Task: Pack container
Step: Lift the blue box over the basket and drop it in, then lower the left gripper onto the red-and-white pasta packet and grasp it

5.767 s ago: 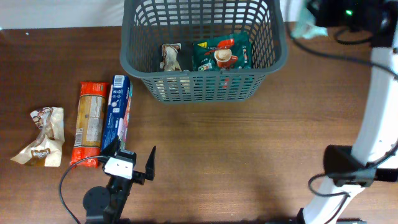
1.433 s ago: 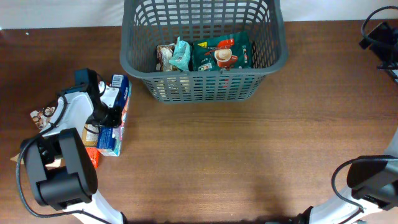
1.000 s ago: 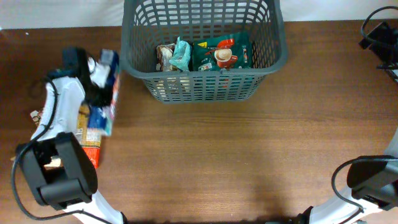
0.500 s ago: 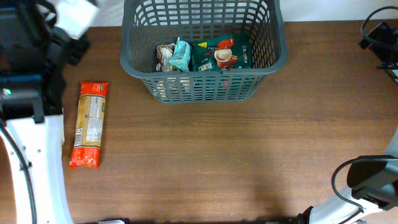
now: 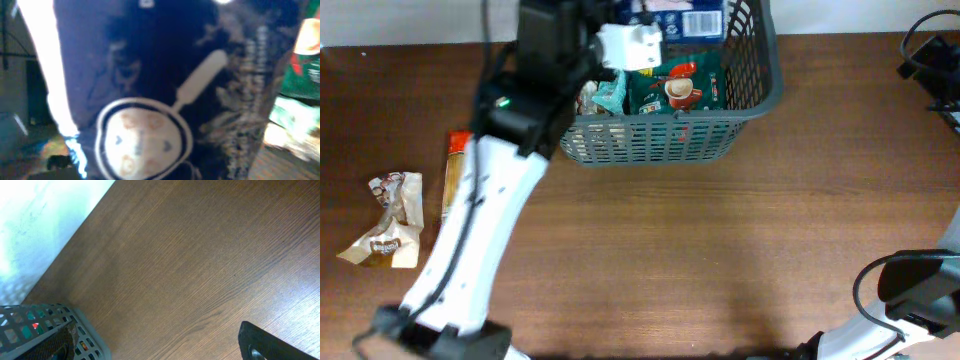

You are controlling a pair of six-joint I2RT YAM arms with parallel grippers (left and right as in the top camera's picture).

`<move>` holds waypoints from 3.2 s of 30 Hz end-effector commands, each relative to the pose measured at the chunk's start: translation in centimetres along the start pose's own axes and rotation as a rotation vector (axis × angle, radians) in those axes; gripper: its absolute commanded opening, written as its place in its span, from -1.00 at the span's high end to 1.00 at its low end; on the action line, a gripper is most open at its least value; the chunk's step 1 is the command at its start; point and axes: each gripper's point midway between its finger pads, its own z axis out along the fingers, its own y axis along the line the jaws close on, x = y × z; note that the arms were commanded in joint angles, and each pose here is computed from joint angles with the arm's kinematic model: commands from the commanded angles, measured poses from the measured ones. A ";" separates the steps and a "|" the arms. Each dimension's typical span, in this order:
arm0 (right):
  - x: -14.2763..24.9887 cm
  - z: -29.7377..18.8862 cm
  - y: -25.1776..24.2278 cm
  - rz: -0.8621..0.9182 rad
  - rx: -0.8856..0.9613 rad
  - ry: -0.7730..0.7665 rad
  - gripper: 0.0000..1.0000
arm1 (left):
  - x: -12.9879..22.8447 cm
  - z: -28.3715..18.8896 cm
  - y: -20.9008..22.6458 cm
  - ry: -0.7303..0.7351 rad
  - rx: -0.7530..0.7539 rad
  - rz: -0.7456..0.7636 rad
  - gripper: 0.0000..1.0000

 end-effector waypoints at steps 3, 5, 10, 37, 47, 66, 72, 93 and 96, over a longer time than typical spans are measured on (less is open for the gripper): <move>0.1 -0.3 0.0 0.004 -0.004 -0.003 -0.98 | 2.0 8.1 -3.4 0.106 0.017 0.013 0.96; 0.1 -0.3 0.0 0.004 -0.004 -0.003 -0.98 | 2.5 10.1 -4.9 0.131 0.032 -0.029 0.97; 0.1 -0.3 0.0 0.005 -0.004 -0.003 -0.98 | 3.3 14.2 -9.3 0.154 0.097 -0.109 0.97; 0.1 -0.3 0.0 0.005 -0.004 -0.003 -0.98 | 1.7 0.2 5.8 0.172 -0.228 -0.689 -0.98; 0.1 -0.3 0.0 0.005 -0.004 -0.003 -0.98 | 9.8 -17.7 5.9 0.406 -0.305 -1.064 -0.98; 0.1 -0.3 0.0 0.005 -0.004 -0.003 -0.98 | 31.2 -8.6 -20.9 1.116 0.435 -1.525 -1.00; 0.1 -0.3 0.0 0.005 -0.004 -0.003 -0.98 | 32.8 -6.4 -28.3 1.219 0.621 -1.471 -0.96; 0.1 -0.3 0.0 0.004 -0.004 -0.003 -0.99 | 37.8 -3.6 -39.2 1.410 0.701 -1.384 -0.62; 0.1 -0.3 0.0 0.004 -0.004 -0.003 -0.98 | 38.0 -3.6 -40.0 1.430 0.704 -1.401 0.10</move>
